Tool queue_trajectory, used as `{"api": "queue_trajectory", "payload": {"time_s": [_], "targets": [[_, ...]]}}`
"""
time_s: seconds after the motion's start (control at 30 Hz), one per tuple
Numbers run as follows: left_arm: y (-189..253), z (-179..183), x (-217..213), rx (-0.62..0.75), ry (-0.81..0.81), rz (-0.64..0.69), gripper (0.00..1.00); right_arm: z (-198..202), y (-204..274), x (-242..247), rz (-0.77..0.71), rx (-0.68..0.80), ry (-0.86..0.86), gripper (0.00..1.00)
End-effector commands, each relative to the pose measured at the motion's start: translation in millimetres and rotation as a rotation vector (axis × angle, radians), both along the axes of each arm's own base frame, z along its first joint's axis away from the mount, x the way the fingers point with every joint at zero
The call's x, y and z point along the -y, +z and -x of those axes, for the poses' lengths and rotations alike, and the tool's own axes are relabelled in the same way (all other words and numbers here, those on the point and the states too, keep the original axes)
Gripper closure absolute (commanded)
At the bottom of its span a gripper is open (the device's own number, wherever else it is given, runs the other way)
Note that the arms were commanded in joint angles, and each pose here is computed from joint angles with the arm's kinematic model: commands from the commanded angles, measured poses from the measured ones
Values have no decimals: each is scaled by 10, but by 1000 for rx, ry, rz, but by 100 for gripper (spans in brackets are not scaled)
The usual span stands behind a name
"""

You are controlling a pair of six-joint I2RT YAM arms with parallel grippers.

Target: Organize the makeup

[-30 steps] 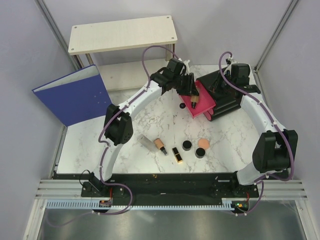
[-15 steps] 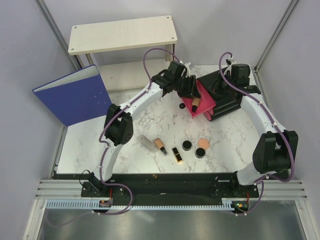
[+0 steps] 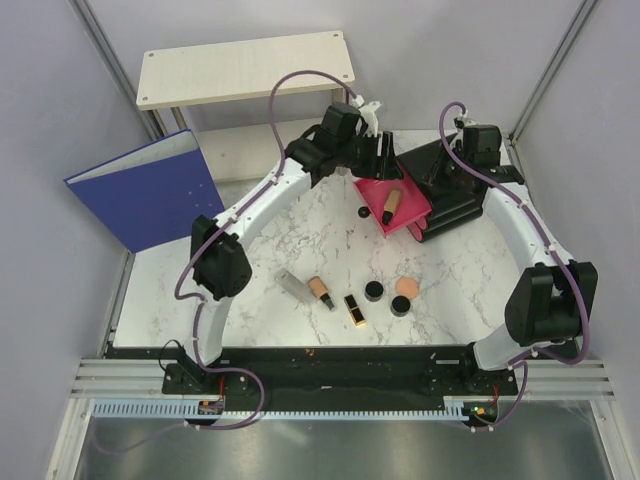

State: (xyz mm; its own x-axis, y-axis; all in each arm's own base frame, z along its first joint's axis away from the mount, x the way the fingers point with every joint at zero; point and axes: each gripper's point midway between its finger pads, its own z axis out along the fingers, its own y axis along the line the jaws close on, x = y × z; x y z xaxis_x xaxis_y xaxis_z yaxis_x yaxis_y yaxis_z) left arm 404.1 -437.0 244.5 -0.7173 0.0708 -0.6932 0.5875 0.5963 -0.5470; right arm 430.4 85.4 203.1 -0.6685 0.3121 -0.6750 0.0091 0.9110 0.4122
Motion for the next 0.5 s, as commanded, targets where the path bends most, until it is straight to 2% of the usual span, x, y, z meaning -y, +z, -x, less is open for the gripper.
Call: {"api": "queue_trajectory", "payload": {"time_s": [0.0, 0.07, 0.1, 0.13, 0.2, 0.23, 0.3, 0.4, 0.47], "targets": [[988, 147, -372, 300, -6, 16, 30, 557, -648, 313, 171, -338, -51, 100], [815, 134, -579, 302, 45, -61, 26, 519, -565, 399, 208, -315, -85, 100], [934, 197, -713, 347, 55, -76, 24, 491, -482, 430, 216, -292, -99, 100], [683, 182, -852, 321, 84, -141, 23, 487, -448, 464, 232, -283, -113, 100], [628, 273, -1052, 335, 101, -188, 20, 459, -391, 591, 277, -266, -161, 100], [346, 307, -1173, 293, 115, -245, 20, 458, -376, 629, 292, -262, -176, 100], [144, 412, -1302, 253, 118, -282, 19, 462, -373, 719, 326, -262, -211, 100], [-443, 723, -1555, 135, 108, -372, 18, 487, -434, 771, 346, -281, -231, 100], [-585, 865, -1654, 104, 101, -388, 18, 500, -496, 763, 345, -299, -226, 100]]}}
